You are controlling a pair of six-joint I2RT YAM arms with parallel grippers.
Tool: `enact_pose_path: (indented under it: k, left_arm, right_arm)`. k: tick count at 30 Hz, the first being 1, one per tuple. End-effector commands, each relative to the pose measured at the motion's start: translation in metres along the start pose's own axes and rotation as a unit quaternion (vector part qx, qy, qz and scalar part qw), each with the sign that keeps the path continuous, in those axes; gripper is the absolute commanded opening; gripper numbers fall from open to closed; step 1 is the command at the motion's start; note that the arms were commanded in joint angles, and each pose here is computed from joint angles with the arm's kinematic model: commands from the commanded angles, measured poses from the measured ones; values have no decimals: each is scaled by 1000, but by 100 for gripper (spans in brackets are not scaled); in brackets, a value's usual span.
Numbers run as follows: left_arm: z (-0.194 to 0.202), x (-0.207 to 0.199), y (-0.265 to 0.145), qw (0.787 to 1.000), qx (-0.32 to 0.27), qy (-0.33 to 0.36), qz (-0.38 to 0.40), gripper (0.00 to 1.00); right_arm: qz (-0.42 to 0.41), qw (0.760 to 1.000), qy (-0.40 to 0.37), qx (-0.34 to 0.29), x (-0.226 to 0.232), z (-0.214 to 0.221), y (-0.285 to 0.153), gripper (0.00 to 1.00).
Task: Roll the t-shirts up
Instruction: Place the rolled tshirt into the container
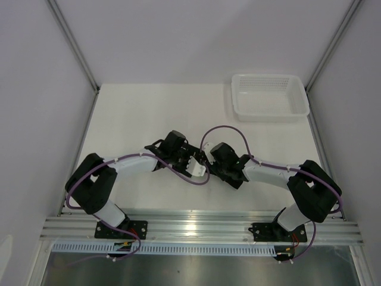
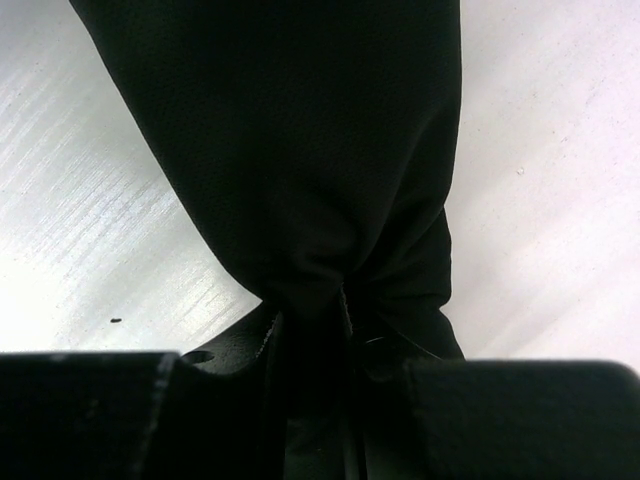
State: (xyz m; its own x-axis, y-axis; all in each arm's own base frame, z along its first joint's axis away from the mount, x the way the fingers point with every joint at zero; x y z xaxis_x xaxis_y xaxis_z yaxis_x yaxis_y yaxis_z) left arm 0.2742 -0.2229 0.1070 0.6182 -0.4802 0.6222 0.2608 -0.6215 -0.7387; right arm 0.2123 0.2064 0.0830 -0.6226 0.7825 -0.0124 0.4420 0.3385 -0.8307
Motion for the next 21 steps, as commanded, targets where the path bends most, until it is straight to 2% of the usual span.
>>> enact_pose_path:
  k: [1, 5, 7, 12, 14, 15, 16, 18, 19, 21]
  left_arm:
    - [-17, -34, 10, 997, -20, -4, 80, 76]
    - [-2, -9, -18, 991, -18, -125, 45, 77]
    - [1, -12, -30, 983, -14, -175, 57, 77]
    - [3, -2, -66, 967, -15, -247, 50, 77]
    - [5, -5, -76, 941, -9, -332, 60, 77]
    - [5, 11, -82, 933, -11, -358, 42, 77]
    - [1, 12, -85, 906, -16, -420, 42, 77]
    - [4, 34, -95, 873, -27, -487, 23, 78]
    - [2, 37, -96, 833, -39, -551, 28, 78]
    - [1, 50, -103, 791, -49, -609, 35, 79]
  right_arm:
    - [-64, 998, -14, 9, 16, 0, 6, 9]
    - [-57, 998, -10, 7, 12, -1, 7, 9]
    - [-52, 999, -9, 4, 11, -2, 6, 9]
    - [-45, 999, -13, 3, 9, -3, 8, 8]
    - [-44, 999, -15, 3, 9, -3, 8, 7]
    - [-23, 1000, -15, 0, 4, -4, 8, 7]
    - [-20, 1000, -16, 0, 3, -3, 8, 7]
    - [-4, 1000, -18, 2, 1, -1, 10, 6]
    - [2, 1000, -20, 5, 0, 0, 10, 6]
    - [17, 999, -29, 8, -2, 2, 13, 6]
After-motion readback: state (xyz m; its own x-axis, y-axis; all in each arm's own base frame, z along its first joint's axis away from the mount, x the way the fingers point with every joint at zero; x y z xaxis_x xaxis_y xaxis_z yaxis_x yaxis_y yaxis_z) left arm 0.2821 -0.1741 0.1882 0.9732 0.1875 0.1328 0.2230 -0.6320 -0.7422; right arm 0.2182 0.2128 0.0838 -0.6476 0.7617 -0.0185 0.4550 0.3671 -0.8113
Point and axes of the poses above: each gripper's point midway between its finger pads, its own y axis out along the fingers, its own x axis along the line the jaws close on, z = x × y, the point moved 7 cm from there along -y, back along the fingers, and after that the axes turned 13 degrees about y, right-handed, at the moved point
